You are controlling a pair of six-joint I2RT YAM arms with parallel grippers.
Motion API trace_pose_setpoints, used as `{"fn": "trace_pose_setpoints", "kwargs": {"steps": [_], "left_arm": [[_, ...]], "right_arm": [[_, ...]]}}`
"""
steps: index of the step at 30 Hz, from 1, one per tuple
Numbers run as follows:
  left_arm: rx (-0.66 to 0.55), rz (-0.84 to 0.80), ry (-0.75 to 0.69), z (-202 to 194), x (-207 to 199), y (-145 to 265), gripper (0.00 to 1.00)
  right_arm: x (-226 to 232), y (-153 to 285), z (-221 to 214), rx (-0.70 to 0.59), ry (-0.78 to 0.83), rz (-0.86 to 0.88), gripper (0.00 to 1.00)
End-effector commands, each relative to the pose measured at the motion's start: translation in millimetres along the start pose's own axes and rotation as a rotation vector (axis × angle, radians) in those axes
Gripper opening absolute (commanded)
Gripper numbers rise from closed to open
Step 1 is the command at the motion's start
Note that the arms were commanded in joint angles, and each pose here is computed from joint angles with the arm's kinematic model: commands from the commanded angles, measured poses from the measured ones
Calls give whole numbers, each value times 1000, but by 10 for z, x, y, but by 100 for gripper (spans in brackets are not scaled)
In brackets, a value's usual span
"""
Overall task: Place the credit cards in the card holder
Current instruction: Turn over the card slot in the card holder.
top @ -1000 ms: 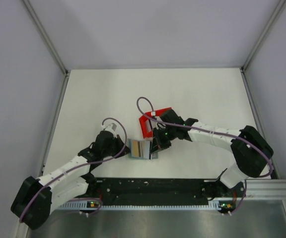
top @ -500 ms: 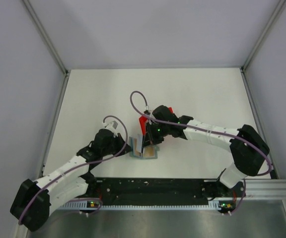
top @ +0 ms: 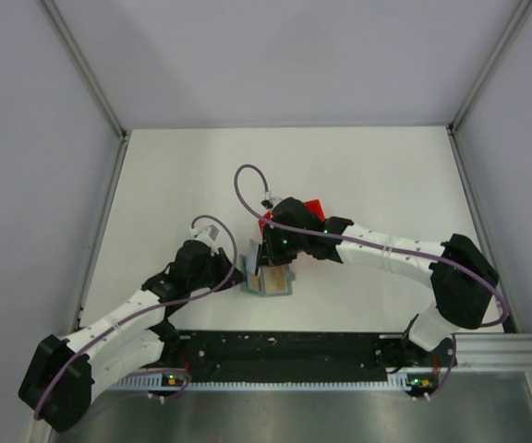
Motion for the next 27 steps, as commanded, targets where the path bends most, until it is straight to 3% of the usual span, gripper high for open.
{"fn": "trace_pose_setpoints", "kwargs": {"steps": [1,27], "left_arm": [[-51,-53,-26,110,-124,32,0],[-50,-45,-28,100,-106,28,0]], "right_arm": [[94,34,61,-46,20,-13,0],[59,24,4,-33,45,-89,0]]}}
Point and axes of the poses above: each gripper's point midway between its finger pads, its own y axis back along the fingers, its own x axis along the line the jaws close on, z = x × y, the point moved 10 cm from there along y, back along the fingers, and after that the axes turned 2 degrees about -y, right-handed, at the moved point
